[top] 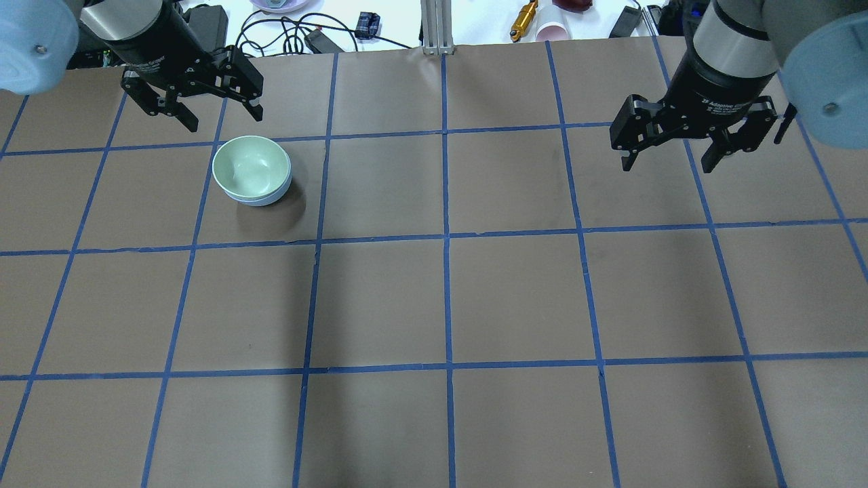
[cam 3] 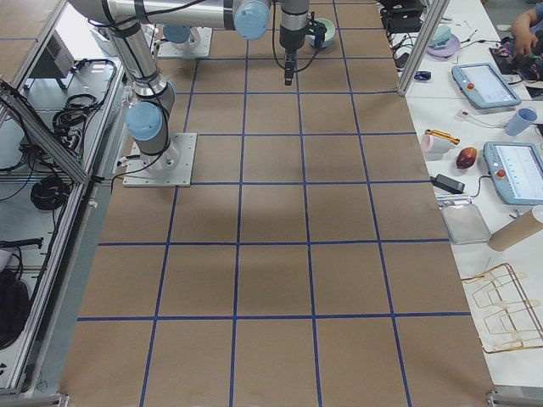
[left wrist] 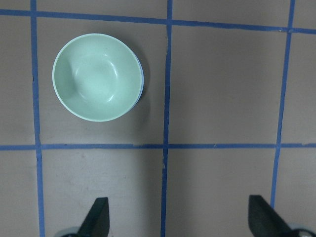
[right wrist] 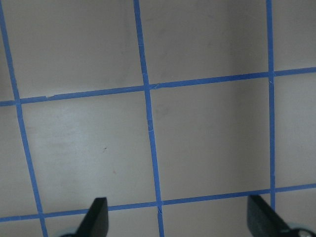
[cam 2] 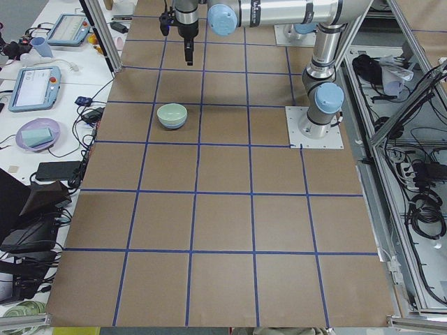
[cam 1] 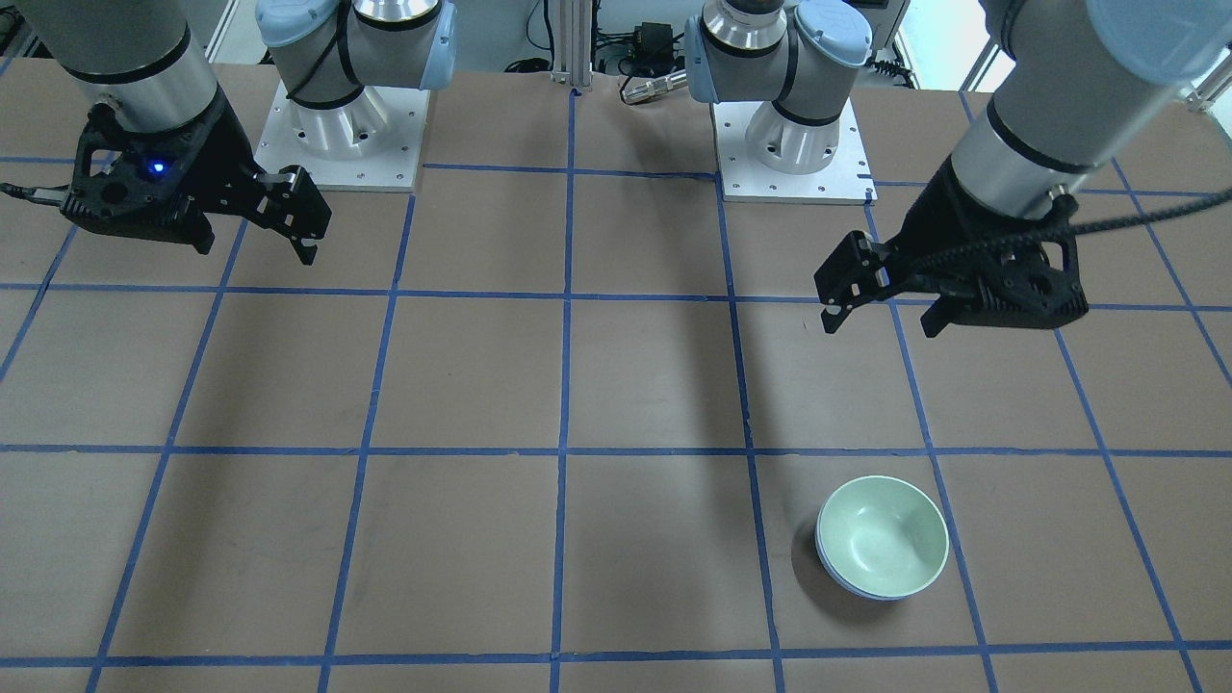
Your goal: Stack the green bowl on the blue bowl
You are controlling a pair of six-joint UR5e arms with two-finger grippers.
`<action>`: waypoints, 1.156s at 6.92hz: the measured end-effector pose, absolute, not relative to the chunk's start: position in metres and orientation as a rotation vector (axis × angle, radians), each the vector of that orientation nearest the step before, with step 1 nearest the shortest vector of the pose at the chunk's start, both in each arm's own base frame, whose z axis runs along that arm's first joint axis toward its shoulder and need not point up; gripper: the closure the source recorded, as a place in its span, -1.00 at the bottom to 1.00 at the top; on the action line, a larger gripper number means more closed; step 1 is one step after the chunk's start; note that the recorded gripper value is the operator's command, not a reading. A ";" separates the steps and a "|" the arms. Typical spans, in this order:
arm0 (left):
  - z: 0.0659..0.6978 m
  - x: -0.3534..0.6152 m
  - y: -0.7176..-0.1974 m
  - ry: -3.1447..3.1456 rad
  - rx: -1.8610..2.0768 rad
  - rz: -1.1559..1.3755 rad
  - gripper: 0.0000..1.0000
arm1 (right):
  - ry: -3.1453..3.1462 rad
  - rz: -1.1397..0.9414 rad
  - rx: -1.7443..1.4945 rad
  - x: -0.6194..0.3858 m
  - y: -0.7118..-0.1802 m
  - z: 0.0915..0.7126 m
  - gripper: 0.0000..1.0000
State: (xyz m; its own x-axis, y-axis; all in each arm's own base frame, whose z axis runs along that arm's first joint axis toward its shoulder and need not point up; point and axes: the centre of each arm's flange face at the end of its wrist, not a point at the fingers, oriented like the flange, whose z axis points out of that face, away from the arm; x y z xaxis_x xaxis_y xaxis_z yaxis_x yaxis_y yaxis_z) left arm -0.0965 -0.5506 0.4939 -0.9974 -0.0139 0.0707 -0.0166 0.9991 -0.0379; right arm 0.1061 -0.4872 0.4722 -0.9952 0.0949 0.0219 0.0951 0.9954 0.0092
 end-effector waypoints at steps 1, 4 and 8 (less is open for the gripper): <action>0.505 -0.105 -0.534 -3.102 -0.005 0.062 -1.00 | -3.117 -0.016 -0.148 0.106 -0.487 0.472 -1.00; 0.529 -0.122 -0.497 -3.150 -0.073 0.117 -1.00 | -3.117 -0.017 -0.148 0.106 -0.487 0.472 -1.00; 0.525 -0.125 -0.483 -3.154 -0.094 0.121 -1.00 | -3.117 -0.016 -0.148 0.106 -0.487 0.472 -1.00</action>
